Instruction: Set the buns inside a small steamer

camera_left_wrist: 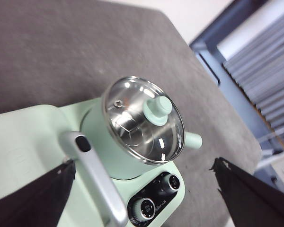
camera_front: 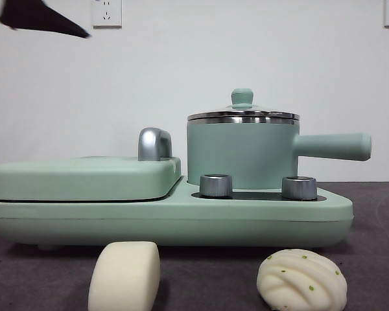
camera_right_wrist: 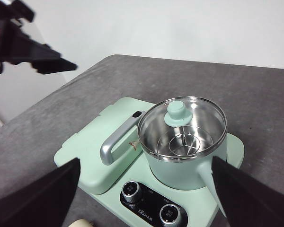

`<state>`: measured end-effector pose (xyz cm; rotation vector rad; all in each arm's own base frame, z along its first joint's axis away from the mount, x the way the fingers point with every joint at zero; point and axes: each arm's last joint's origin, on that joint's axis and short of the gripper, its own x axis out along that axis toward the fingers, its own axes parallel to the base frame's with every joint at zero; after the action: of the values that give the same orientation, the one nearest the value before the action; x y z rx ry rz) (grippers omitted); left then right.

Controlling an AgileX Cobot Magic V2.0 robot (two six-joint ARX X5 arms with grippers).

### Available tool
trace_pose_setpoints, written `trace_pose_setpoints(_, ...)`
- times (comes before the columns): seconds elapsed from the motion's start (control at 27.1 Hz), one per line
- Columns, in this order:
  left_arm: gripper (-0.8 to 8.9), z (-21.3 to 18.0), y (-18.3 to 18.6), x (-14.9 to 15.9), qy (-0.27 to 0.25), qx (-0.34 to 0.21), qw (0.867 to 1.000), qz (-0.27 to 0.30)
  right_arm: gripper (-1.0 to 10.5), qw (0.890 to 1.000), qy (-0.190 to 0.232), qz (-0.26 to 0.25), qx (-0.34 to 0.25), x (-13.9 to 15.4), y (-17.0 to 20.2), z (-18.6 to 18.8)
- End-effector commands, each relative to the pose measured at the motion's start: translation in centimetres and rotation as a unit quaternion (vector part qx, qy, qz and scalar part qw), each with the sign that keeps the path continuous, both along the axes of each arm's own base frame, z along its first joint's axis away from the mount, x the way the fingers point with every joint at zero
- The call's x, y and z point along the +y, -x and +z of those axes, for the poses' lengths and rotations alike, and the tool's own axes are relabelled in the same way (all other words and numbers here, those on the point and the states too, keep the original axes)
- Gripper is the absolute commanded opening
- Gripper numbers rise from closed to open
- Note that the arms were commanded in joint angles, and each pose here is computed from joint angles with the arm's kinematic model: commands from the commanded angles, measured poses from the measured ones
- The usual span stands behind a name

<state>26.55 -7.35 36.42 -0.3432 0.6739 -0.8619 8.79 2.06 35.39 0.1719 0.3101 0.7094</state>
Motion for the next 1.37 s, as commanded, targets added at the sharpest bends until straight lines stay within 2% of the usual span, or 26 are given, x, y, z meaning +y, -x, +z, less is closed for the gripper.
trace_pose_setpoints(0.04, 4.78, 0.8, -2.2, -1.6, -0.018, -0.010, 1.000, -0.018, 4.4, 1.000, 0.001, 0.003, -0.011, 0.0, 0.1, 0.5)
trace_pose_setpoints(0.33, 4.78, 0.8, -6.5, -7.3, -0.080, -0.006, 0.995, -0.064, 4.4, 1.000, 0.001, 0.003, -0.011, 0.0, 0.1, 0.5)
trace_pose_setpoints(0.52, 4.78, 0.5, -7.8, -10.6, -0.145, -0.013, 0.985, -0.093, 4.4, 1.000, 0.001, 0.003, -0.010, 0.0, 0.1, 0.5)
trace_pose_setpoints(0.66, 4.78, 0.4, -8.1, -13.0, -0.185, -0.026, 0.977, -0.104, 4.4, 1.000, 0.001, 0.003, -0.010, 0.0, 0.1, 0.5)
trace_pose_setpoints(0.81, 4.67, 0.5, -7.8, -15.3, -0.201, -0.047, 0.972, -0.108, 4.4, 1.000, 0.001, 0.003, -0.010, 0.0, 0.1, 0.5)
trace_pose_setpoints(1.0, 4.64, 0.5, -6.5, -17.8, -0.247, -0.086, 0.961, -0.087, 4.4, 1.000, 0.001, 0.002, -0.010, 0.0, 0.1, 0.5)
trace_pose_setpoints(1.15, 4.64, -0.3, -6.1, -19.6, -0.252, -0.095, 0.958, -0.100, 4.4, 1.000, 0.001, 0.002, -0.010, 0.0, 0.1, 0.5)
trace_pose_setpoints(1.37, 4.63, -2.6, -7.5, -20.9, -0.256, -0.086, 0.957, -0.104, 4.4, 1.000, 0.002, 0.001, -0.011, 0.0, 0.1, 0.5)
